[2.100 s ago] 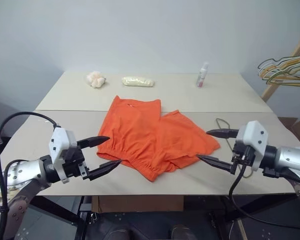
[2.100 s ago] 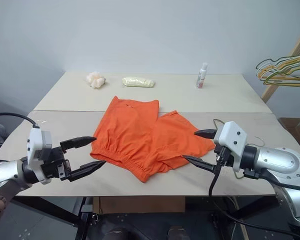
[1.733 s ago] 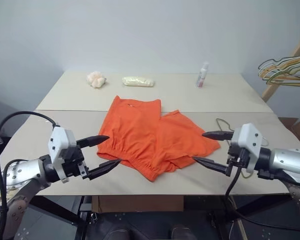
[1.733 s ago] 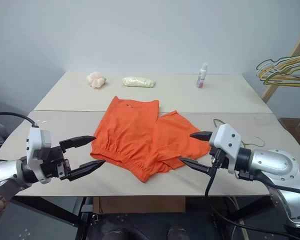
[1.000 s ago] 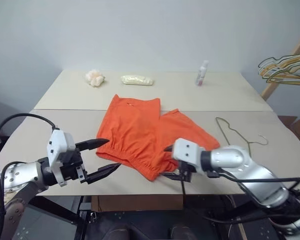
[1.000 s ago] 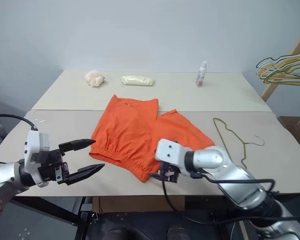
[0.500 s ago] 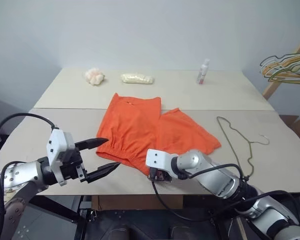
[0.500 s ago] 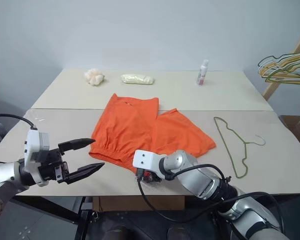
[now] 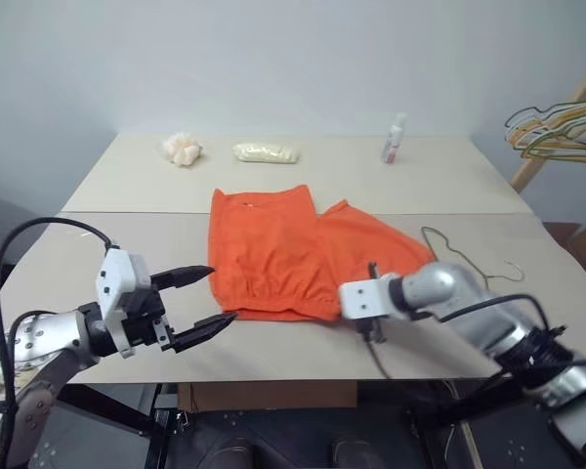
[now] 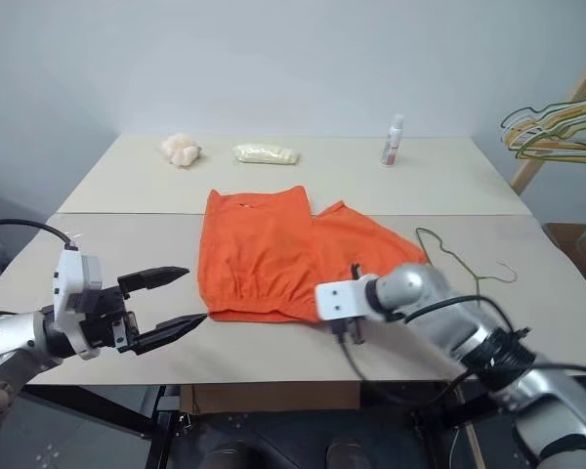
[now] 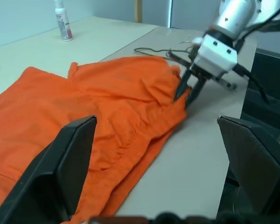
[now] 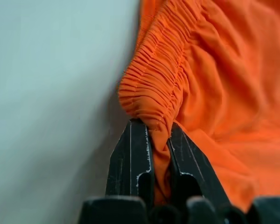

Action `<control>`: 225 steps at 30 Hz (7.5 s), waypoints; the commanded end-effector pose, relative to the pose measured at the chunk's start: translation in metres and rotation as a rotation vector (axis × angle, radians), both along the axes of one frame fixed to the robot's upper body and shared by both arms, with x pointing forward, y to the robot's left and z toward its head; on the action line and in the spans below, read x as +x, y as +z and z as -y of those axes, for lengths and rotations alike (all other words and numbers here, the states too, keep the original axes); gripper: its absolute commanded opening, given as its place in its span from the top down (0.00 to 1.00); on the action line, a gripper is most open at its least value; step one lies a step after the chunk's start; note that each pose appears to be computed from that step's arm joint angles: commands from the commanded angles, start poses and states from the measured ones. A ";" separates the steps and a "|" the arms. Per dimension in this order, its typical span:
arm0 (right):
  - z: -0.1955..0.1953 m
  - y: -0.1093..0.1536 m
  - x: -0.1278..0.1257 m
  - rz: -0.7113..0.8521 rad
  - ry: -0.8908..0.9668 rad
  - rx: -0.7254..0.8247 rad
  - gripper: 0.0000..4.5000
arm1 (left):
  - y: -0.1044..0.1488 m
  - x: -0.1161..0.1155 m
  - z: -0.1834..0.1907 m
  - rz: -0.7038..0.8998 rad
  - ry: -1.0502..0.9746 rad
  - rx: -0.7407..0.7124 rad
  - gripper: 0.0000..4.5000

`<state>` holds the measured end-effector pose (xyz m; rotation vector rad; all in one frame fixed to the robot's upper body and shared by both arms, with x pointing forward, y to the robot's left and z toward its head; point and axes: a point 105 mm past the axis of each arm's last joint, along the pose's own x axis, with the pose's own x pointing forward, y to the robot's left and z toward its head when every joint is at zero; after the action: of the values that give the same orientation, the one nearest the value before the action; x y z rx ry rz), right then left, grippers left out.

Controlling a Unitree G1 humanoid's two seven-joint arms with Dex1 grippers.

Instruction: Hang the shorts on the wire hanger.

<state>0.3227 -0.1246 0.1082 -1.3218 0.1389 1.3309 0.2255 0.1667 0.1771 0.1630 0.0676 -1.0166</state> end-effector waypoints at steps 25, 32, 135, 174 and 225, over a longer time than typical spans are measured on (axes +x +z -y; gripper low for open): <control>-0.017 0.049 -0.013 -0.242 -0.316 0.370 0.01 | 0.005 0.003 0.007 0.033 -0.045 -0.004 0.00; -0.074 0.025 -0.026 -0.349 -0.585 0.417 0.01 | 0.007 0.007 0.006 0.035 -0.055 0.001 0.00; 0.011 -0.021 -0.016 0.273 -0.408 -0.117 0.99 | -0.008 0.018 0.007 0.057 -0.064 0.119 0.00; 0.037 0.020 -0.067 0.147 -0.059 0.051 1.00 | -0.116 0.112 -0.015 0.216 -0.038 0.887 0.78; 0.023 0.214 0.137 0.771 -0.623 0.713 1.00 | 0.171 0.226 -0.068 0.712 0.808 0.522 1.00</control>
<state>0.4490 -0.1321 0.3003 -0.9930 -0.3402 0.4074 0.4443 0.2179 0.3090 0.8434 -0.1290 -0.2970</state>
